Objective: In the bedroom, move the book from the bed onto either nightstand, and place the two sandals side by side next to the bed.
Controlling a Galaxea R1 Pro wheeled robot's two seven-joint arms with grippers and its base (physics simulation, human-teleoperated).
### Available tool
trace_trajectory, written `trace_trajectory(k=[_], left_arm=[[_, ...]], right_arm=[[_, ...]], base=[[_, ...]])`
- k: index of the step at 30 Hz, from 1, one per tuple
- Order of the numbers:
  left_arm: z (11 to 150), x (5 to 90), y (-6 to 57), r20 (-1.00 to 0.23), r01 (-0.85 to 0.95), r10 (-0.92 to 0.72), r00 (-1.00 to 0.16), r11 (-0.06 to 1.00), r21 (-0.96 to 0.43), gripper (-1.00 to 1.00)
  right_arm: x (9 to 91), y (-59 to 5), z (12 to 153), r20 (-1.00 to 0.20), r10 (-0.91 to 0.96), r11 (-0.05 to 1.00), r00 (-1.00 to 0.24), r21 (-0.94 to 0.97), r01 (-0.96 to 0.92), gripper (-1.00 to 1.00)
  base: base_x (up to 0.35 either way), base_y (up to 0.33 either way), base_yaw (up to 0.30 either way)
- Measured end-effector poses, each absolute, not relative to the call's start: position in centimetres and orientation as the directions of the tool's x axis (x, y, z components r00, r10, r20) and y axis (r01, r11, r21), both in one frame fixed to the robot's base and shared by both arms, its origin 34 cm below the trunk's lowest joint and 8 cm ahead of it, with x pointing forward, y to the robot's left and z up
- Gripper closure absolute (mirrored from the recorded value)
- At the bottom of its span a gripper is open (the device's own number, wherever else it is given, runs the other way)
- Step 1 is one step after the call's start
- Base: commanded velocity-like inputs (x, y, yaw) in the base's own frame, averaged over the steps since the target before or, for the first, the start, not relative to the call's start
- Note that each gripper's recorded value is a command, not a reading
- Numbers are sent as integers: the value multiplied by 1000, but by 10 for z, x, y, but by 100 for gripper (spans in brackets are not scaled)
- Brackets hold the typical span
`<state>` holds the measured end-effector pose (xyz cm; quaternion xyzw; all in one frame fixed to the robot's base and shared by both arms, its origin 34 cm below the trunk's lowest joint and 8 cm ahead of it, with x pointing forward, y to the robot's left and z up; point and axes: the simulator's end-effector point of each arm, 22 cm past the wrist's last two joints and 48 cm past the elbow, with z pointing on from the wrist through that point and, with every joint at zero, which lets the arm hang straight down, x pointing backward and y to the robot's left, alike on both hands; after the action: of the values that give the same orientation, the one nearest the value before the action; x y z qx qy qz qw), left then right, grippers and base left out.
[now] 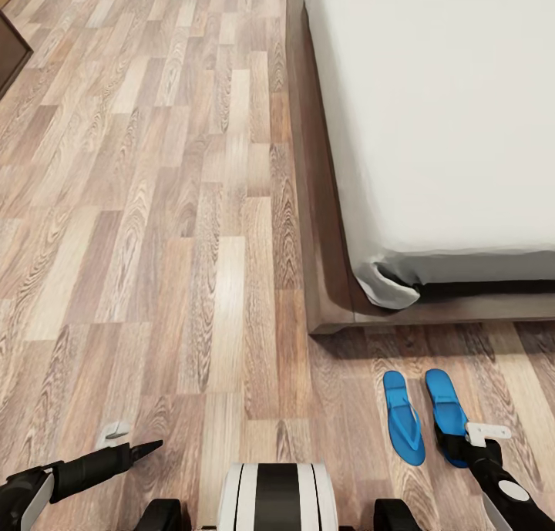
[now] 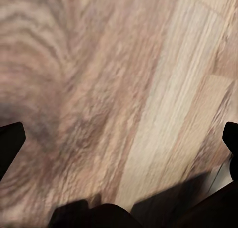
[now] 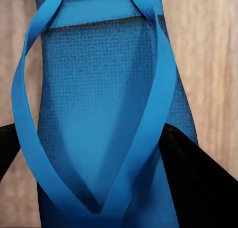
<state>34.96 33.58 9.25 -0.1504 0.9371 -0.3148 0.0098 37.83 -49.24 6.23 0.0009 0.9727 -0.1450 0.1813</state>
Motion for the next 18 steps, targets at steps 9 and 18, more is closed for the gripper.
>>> trace_trajectory(k=[9,18], left_arm=[[93,349,336,77,-276,-288,-955,756,-593,-100],[93,349,336,77,-276,-288,-954,756,-593,-100]], right_arm=[[379,-492,63,-363,-50,958,-930,-280,58,100],[384,-492,65,-385,-56,959,-921,-278,58,100]], base=[[0,0,0],[0,0,0]])
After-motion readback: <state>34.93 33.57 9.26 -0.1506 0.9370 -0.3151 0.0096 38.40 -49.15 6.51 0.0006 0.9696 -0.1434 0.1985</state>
